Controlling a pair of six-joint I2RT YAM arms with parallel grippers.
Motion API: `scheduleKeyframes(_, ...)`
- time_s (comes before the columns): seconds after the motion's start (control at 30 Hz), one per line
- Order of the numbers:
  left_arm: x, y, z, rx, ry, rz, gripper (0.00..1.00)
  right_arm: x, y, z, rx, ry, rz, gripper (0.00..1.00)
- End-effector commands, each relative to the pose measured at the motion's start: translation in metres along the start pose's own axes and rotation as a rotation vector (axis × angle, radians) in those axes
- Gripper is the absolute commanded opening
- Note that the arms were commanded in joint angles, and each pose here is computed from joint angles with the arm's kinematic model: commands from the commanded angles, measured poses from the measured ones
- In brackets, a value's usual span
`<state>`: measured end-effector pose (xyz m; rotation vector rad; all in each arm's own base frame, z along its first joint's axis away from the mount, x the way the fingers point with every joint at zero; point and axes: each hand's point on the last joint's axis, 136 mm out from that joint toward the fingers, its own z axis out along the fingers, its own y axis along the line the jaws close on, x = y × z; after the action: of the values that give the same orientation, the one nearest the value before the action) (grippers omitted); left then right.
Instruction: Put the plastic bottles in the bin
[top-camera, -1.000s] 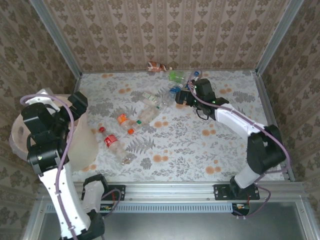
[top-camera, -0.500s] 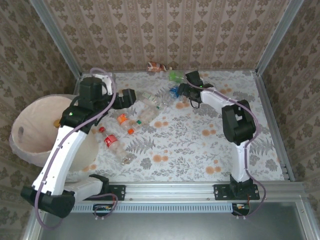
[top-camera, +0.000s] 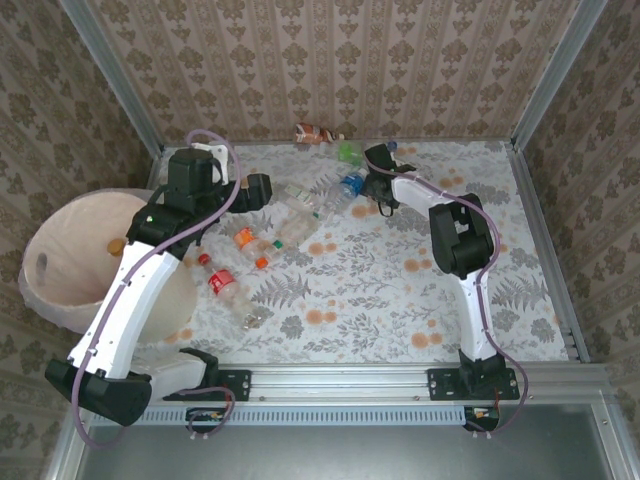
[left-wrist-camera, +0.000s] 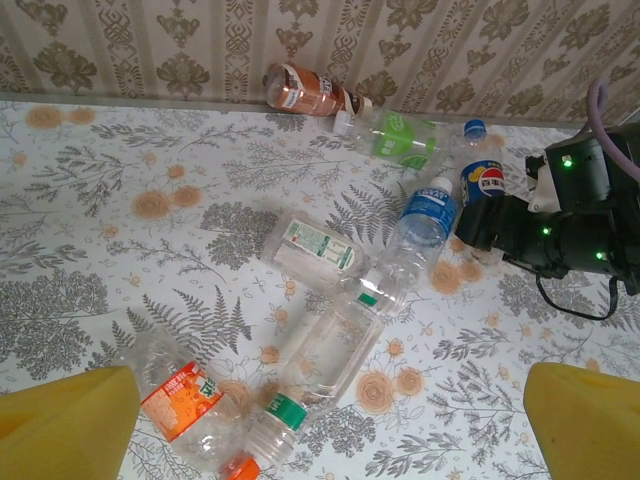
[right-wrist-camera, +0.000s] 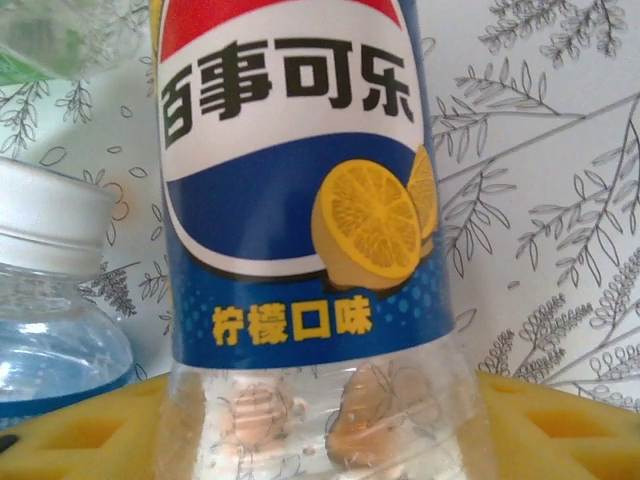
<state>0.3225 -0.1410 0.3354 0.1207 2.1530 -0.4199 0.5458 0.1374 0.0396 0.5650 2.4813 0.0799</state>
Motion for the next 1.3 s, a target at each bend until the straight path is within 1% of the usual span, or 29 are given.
scheduleKeyframes(0.0, -0.009, -0.002, -0.003, 0.0, -0.026, 0.028, 1.0, -0.005, -0.011, -0.013, 0.015, -0.036, -0.027, 0.57)
scheduleKeyframes(0.07, -0.008, -0.005, 0.001, 0.015, -0.016, 0.027, 1.0, -0.005, -0.014, -0.024, -0.003, -0.054, -0.051, 0.56)
scheduleKeyframes(0.2, -0.003, -0.022, 0.011, 0.115, 0.004, 0.011, 1.0, 0.0, -0.023, -0.063, -0.089, -0.11, -0.071, 0.55)
scheduleKeyframes(0.27, -0.001, -0.03, 0.017, 0.163, 0.014, 0.0, 1.0, 0.008, -0.026, -0.081, -0.155, -0.133, -0.089, 0.53)
scheduleKeyframes(0.4, 0.003, -0.042, 0.028, 0.219, 0.045, -0.011, 1.0, 0.028, -0.037, -0.124, -0.279, -0.174, -0.107, 0.47)
scheduleKeyframes(0.6, 0.009, -0.068, 0.042, 0.35, 0.061, -0.044, 1.0, 0.06, -0.038, -0.173, -0.522, -0.214, -0.113, 0.45)
scheduleKeyframes(0.63, 0.01, -0.07, 0.045, 0.362, 0.057, -0.059, 1.0, 0.059, -0.034, -0.19, -0.589, -0.244, -0.116, 0.45)
scheduleKeyframes(0.7, 0.011, -0.075, 0.053, 0.395, 0.046, -0.091, 1.0, 0.068, -0.025, -0.209, -0.704, -0.26, -0.138, 0.44)
scheduleKeyframes(0.77, 0.01, -0.085, 0.06, 0.467, 0.029, -0.116, 1.0, 0.074, -0.017, -0.225, -0.809, -0.277, -0.158, 0.43)
scheduleKeyframes(0.8, 0.013, -0.102, 0.061, 0.53, 0.035, -0.117, 1.0, 0.077, -0.012, -0.234, -0.858, -0.281, -0.17, 0.43)
scheduleKeyframes(0.87, 0.013, -0.123, 0.064, 0.622, 0.046, -0.117, 1.0, 0.084, -0.002, -0.247, -0.932, -0.278, -0.199, 0.43)
scheduleKeyframes(0.93, 0.015, -0.144, 0.07, 0.691, 0.063, -0.093, 1.0, 0.091, 0.01, -0.259, -0.996, -0.278, -0.234, 0.44)
scheduleKeyframes(1.0, 0.019, -0.163, 0.074, 0.728, 0.079, -0.061, 1.0, 0.097, 0.021, -0.267, -1.049, -0.289, -0.257, 0.45)
scheduleKeyframes(1.1, 0.024, -0.186, 0.083, 0.741, 0.092, -0.025, 1.0, 0.104, 0.035, -0.275, -1.112, -0.303, -0.279, 0.45)
scheduleKeyframes(1.17, 0.027, -0.187, 0.096, 0.679, 0.098, -0.044, 1.0, 0.108, 0.042, -0.28, -1.14, -0.302, -0.294, 0.46)
scheduleKeyframes(1.27, 0.028, -0.179, 0.115, 0.592, 0.088, -0.104, 1.0, 0.114, 0.051, -0.288, -1.18, -0.304, -0.323, 0.46)
